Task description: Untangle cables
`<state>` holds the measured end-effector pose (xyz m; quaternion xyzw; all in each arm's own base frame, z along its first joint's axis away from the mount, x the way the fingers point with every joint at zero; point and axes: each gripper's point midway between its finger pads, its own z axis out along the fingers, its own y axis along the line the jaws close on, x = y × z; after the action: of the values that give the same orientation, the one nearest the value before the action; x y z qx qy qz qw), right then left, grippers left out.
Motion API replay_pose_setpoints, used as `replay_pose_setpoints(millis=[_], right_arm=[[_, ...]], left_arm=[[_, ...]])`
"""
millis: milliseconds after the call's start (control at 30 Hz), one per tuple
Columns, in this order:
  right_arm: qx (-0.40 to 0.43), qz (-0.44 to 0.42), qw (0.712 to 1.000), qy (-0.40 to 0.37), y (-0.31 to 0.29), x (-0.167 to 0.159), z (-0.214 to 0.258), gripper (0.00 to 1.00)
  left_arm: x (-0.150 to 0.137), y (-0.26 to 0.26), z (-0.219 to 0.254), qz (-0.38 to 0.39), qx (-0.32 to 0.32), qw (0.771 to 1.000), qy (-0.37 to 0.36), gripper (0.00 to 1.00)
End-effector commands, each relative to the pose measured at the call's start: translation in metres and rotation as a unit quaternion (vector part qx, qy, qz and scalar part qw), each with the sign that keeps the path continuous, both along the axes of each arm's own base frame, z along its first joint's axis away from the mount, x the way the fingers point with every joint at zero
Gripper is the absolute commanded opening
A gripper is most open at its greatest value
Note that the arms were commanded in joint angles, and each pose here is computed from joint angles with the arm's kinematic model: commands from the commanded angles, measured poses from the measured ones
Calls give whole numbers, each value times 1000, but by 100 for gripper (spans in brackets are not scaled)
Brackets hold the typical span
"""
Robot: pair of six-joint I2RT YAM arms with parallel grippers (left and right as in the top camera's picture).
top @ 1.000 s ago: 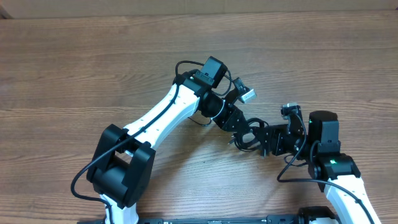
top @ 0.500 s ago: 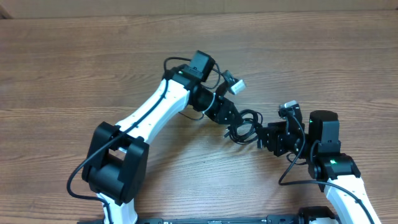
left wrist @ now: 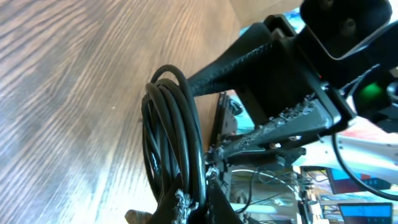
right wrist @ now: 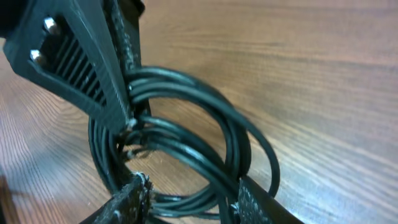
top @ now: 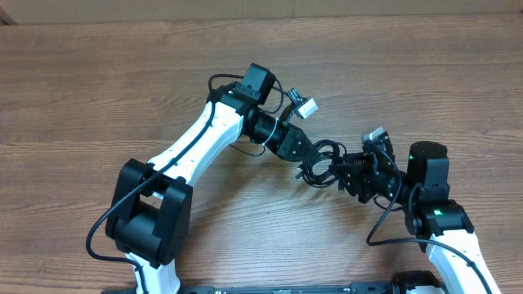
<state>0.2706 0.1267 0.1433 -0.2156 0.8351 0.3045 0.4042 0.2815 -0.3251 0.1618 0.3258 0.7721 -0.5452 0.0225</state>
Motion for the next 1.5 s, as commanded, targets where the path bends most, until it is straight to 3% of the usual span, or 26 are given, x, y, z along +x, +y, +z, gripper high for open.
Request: replay_pose_setpoints(millis=[0,267,500,633,867,1467], right_arm=[[3,9,1000,-22,2,4,12,45],[-17,-15,1000,-21,-6,9,7,51],[-18,-20,999,-20,-7,10,7,35],[-8,-9,1000,-19,-3,7,9,46],[-4,-5,1000,-28,-2,9,13,45],[-4,-3,1000,-8,-1,3,7,23]], left_arm=[[-6,-4,37,-19,-70,997,11,4],[-10,-4,49,-27,-101,994,30,4],[-7,-4,42,-20,-82,996,20,4],[-1,-2,28,-3,-40,999,7,4],[2,-2,25,0,-34,999,-3,4],[2,-2,25,0,-34,999,-3,4]])
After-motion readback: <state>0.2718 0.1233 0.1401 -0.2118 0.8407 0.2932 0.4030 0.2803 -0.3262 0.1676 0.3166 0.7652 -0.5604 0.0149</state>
